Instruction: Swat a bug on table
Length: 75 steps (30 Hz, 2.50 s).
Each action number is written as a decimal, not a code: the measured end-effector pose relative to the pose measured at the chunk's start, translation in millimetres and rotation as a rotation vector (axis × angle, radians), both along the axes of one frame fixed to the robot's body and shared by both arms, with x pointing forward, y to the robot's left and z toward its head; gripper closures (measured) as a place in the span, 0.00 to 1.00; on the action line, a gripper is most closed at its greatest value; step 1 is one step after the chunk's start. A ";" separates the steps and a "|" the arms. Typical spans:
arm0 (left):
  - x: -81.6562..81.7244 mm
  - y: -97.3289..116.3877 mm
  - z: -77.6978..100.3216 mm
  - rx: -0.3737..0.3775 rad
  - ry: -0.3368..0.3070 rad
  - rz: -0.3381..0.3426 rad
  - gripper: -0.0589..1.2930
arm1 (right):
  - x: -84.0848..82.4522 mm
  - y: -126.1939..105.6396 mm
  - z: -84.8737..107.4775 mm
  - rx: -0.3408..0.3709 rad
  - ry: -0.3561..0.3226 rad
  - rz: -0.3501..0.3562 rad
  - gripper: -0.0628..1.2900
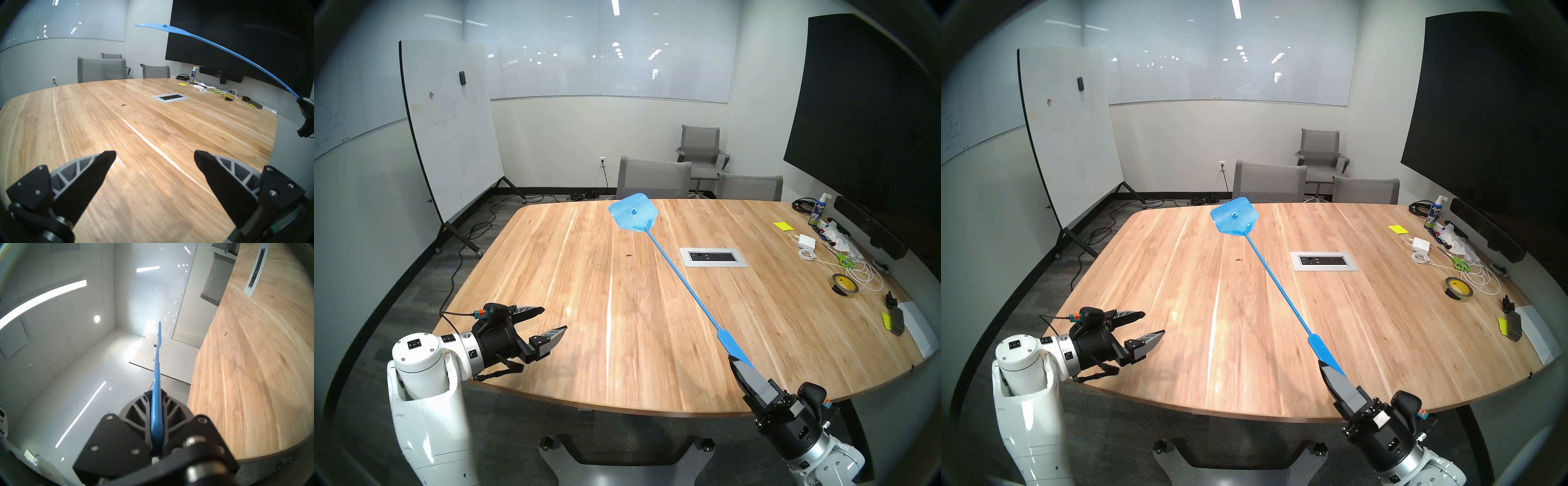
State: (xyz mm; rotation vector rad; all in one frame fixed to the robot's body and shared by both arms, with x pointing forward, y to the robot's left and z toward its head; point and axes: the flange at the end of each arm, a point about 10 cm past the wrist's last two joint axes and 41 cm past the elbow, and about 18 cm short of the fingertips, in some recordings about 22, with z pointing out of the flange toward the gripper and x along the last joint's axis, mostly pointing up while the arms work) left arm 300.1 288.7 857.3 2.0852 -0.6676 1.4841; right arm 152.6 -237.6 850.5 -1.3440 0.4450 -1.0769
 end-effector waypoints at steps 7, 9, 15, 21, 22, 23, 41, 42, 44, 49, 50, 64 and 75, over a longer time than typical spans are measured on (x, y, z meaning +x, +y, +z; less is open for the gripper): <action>0.0 0.0 0.0 0.000 0.000 0.000 0.03 | 8.7 5.1 4.2 0.040 0.010 0.012 0.91; 0.0 0.0 0.0 0.000 0.000 0.000 0.03 | 10.6 6.5 5.0 0.049 0.012 0.016 0.91; 0.0 0.0 0.0 0.000 0.000 0.000 0.03 | 16.8 12.2 7.1 0.072 0.020 0.030 0.91; 0.0 -0.1 0.0 0.000 0.000 0.000 0.03 | 23.5 17.5 10.1 0.098 0.020 0.034 0.91; 0.0 -0.1 0.0 0.000 0.000 0.000 0.03 | 24.5 18.3 11.2 0.103 0.018 0.035 0.91; 0.0 -0.1 0.0 0.000 0.000 0.000 0.03 | 25.2 18.7 11.9 0.106 0.016 0.035 0.91; 0.0 -0.1 0.0 0.000 0.000 0.000 0.03 | 40.4 18.7 26.9 0.171 -0.022 0.030 0.91; 0.0 -0.1 0.0 0.000 0.000 0.000 0.03 | 40.9 18.8 27.3 0.173 -0.023 0.030 0.91; 0.0 -0.1 0.0 0.000 0.000 0.000 0.03 | 43.1 19.4 29.0 0.177 -0.025 0.029 0.91; 0.0 0.0 0.0 0.000 0.000 0.000 0.03 | 47.9 24.0 30.9 0.184 -0.023 0.033 0.91; 0.0 0.0 0.0 0.000 0.000 0.000 0.03 | 49.1 25.8 31.1 0.185 -0.022 0.034 0.91; 0.0 0.0 0.0 0.000 0.000 0.000 0.03 | 65.8 49.2 24.9 0.169 -0.006 0.023 0.91; 0.0 -0.1 0.0 0.000 0.000 0.000 0.03 | 78.5 52.4 22.1 0.180 -0.007 0.007 0.91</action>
